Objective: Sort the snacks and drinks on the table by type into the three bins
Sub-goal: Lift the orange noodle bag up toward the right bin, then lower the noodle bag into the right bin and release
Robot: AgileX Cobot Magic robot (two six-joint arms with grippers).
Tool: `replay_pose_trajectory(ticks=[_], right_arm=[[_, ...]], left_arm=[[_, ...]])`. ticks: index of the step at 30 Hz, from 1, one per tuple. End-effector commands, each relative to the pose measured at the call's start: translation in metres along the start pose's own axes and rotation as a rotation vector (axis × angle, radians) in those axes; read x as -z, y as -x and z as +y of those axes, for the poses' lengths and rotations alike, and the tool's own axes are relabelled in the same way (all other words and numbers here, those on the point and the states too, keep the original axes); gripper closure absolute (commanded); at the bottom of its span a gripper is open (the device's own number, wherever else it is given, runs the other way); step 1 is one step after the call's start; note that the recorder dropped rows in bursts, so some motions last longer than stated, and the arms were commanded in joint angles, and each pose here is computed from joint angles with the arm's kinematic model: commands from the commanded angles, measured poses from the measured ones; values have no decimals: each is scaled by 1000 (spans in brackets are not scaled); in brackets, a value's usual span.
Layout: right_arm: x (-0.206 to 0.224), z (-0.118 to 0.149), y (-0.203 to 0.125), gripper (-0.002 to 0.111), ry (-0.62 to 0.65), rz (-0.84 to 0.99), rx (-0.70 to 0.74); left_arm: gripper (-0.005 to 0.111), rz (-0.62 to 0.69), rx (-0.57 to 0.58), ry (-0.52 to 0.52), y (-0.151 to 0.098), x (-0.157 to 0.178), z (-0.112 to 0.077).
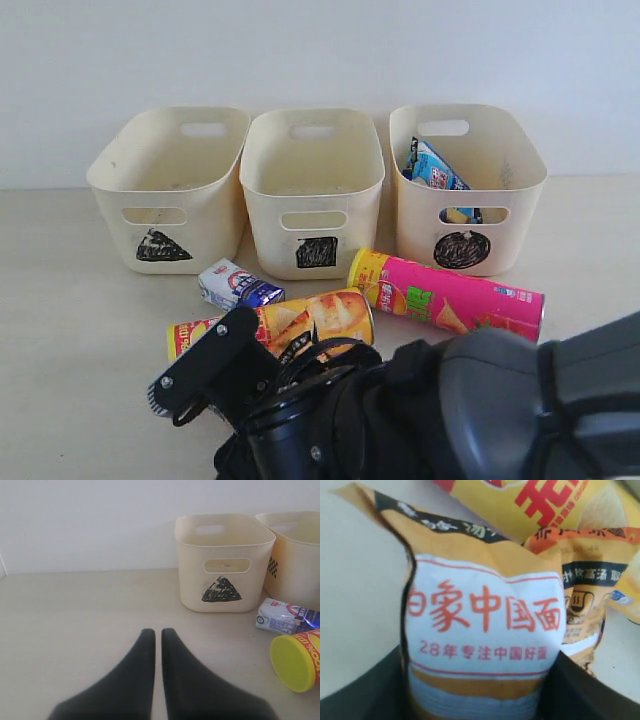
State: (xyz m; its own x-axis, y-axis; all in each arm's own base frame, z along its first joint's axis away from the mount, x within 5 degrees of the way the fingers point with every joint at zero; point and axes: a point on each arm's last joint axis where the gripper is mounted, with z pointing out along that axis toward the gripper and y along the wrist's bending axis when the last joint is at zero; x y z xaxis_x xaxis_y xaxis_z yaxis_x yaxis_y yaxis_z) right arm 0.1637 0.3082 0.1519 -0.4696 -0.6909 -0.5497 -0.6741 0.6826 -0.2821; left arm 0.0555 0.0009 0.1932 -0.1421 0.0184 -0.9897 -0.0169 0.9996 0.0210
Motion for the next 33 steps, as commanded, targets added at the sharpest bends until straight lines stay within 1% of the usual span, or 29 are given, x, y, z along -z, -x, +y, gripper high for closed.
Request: replay_pose_trajectory(ticks=[1,12,16,21,25,29,30,33], right_arm=[[29,-10,15,108,42,-87,-67],[96,-38,36,108,92,-263,-131],[116,-50,38,108,70,-305,-127],[140,-72,37,108,-32,-341,-93],[159,-88,39,108,-110,-417,-58],[174,-102,45,108,-262,-518,61],[177,-111,49,108,-352,-552,115],[173,-128,52,108,-422,-563,133]], left_arm=[[103,-4,14,-2,-1,0,0],[103,-4,14,-2,-1,0,0],[103,-4,14,-2,-1,0,0],[103,-4,14,-2,-1,0,0],[103,-4,14,-2,-1,0,0],[103,-4,14,-2,-1,0,0],[103,-4,14,-2,-1,0,0],[103,-4,14,-2,-1,0,0]])
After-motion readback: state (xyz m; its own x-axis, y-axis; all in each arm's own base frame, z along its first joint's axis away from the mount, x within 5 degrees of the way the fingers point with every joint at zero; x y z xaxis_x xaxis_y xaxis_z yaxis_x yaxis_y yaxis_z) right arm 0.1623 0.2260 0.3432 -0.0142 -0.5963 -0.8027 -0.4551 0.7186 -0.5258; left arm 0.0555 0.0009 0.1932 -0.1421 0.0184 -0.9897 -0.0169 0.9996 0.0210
